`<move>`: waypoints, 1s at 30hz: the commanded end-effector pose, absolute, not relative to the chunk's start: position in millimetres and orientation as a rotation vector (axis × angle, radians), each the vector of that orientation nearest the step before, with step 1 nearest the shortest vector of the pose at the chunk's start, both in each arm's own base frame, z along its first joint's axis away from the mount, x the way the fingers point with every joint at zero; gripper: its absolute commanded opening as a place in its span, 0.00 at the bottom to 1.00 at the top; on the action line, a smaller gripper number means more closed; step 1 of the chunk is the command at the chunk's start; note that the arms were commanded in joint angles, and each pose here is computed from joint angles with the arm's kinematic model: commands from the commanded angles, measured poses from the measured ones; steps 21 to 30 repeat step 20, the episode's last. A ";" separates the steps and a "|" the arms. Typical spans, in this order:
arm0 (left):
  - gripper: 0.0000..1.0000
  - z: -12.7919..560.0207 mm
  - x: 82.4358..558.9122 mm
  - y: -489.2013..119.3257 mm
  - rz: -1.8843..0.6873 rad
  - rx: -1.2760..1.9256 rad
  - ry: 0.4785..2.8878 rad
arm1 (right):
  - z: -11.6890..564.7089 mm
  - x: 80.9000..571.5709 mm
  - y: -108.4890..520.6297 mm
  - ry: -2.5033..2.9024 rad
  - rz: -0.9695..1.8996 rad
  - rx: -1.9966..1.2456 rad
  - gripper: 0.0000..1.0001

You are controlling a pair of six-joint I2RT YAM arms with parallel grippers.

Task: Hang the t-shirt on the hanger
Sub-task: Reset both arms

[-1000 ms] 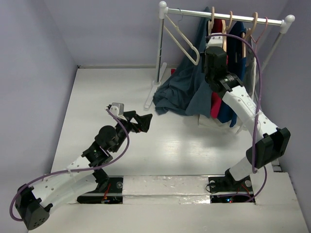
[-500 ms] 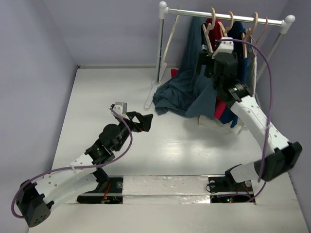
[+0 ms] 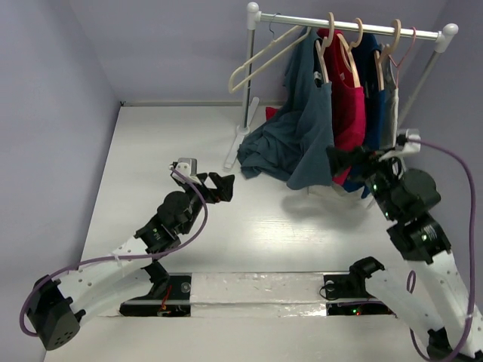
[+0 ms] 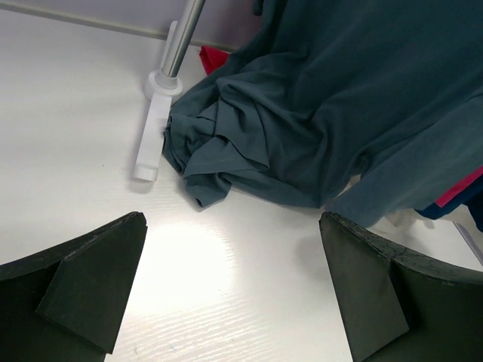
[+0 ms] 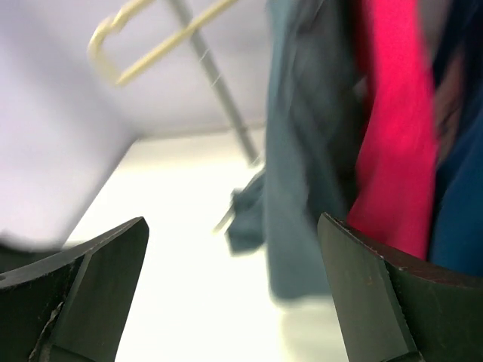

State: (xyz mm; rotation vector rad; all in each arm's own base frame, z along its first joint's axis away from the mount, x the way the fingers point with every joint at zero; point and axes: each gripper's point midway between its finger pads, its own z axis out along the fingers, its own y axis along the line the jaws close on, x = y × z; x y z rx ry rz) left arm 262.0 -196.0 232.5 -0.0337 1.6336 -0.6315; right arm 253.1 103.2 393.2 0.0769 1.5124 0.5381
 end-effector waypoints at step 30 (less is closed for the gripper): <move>0.99 309.0 207.7 -134.9 -0.825 -0.237 1.445 | 351.6 148.2 65.7 1.341 0.662 0.104 1.00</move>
